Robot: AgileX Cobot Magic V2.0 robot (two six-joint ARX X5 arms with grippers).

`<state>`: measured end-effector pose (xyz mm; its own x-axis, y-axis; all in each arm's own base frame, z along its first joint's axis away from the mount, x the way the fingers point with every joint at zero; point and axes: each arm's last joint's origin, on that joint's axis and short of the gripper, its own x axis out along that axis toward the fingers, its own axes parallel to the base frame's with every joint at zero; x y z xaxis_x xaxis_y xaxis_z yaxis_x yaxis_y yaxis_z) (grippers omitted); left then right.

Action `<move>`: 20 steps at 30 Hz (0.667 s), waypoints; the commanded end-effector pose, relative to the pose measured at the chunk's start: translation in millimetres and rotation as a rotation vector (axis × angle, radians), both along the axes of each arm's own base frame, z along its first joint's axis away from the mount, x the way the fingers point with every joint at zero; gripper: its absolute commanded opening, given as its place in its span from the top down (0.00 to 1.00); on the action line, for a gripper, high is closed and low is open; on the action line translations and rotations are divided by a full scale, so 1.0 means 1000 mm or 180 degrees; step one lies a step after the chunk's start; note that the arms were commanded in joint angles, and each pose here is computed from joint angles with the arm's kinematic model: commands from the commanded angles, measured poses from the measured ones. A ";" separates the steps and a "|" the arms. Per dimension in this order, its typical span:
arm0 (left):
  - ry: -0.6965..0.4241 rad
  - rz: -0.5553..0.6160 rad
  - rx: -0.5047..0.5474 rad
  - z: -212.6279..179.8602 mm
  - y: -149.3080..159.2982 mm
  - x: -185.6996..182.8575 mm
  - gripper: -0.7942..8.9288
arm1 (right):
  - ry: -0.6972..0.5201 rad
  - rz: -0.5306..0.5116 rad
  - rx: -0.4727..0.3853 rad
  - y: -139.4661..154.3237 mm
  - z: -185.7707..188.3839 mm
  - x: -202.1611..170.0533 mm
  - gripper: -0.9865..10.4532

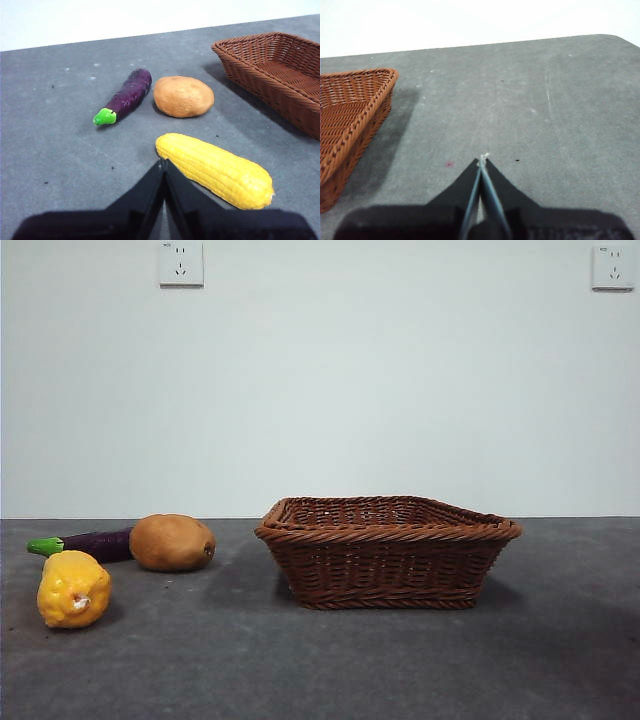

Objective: Help me put the vegetables on the table into the basket

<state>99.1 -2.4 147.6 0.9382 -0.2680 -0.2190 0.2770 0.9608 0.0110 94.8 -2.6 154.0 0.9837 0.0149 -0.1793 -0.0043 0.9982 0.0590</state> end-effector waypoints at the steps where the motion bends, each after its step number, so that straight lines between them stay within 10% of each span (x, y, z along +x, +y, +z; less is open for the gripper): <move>1: 0.0030 -0.0007 -0.0058 -0.003 0.000 0.000 0.92 | 0.0008 -0.0006 0.0035 0.000 -0.003 0.000 0.91; 20: -0.0051 0.0091 -0.0543 0.022 -0.001 -0.002 0.92 | -0.0499 -0.0038 0.0464 0.000 0.033 -0.004 0.92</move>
